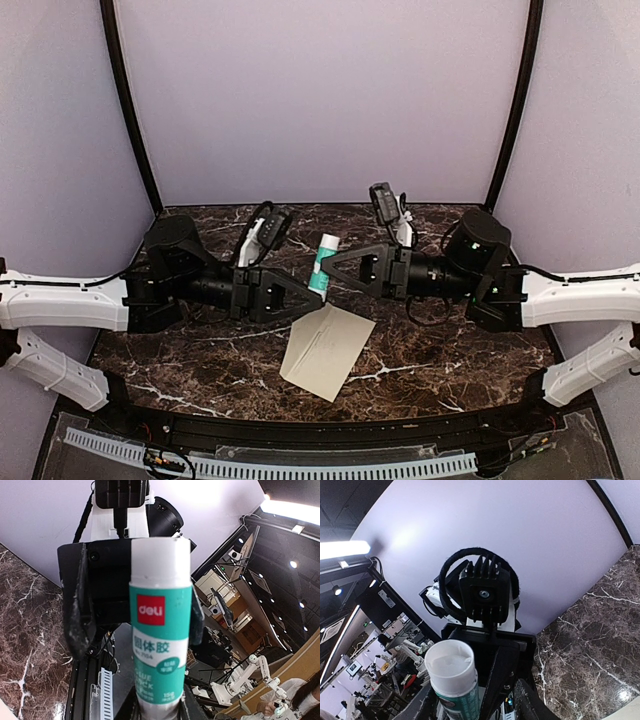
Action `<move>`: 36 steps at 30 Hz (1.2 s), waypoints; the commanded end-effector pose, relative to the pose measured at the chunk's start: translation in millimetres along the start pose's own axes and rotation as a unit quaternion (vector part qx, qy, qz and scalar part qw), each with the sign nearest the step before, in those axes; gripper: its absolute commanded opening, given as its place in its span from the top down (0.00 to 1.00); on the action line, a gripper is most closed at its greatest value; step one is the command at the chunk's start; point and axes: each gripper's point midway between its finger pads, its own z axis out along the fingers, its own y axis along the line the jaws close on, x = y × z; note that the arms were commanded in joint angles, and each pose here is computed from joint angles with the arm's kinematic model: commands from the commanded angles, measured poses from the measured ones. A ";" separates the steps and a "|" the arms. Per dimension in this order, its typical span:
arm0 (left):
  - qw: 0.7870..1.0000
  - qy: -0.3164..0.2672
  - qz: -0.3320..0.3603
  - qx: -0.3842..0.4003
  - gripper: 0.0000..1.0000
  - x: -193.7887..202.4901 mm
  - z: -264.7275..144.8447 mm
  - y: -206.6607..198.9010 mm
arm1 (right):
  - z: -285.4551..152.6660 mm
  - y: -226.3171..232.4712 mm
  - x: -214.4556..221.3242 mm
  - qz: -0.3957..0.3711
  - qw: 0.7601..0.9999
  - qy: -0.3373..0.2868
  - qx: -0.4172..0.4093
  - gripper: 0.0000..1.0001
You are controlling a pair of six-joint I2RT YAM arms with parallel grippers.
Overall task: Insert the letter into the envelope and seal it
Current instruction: Unscrew the solid glue.
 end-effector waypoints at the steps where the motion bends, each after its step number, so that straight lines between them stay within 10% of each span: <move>1: 1.000 -0.004 0.013 0.020 1.00 -2.9 -0.8 -8.7 | 2.0 24.4 -15.3 -0.019 0.999 -0.022 -0.042 0.55; 11: 1.000 -0.014 0.013 -0.020 1.00 -5.9 0.8 7.8 | -0.2 22.8 -13.8 -0.020 0.999 -0.023 -0.034 0.88; 36: 0.945 -0.057 -0.032 -0.322 1.00 -15.8 -46.8 116.6 | 17.3 -83.3 7.2 -0.001 0.952 0.010 0.306 0.90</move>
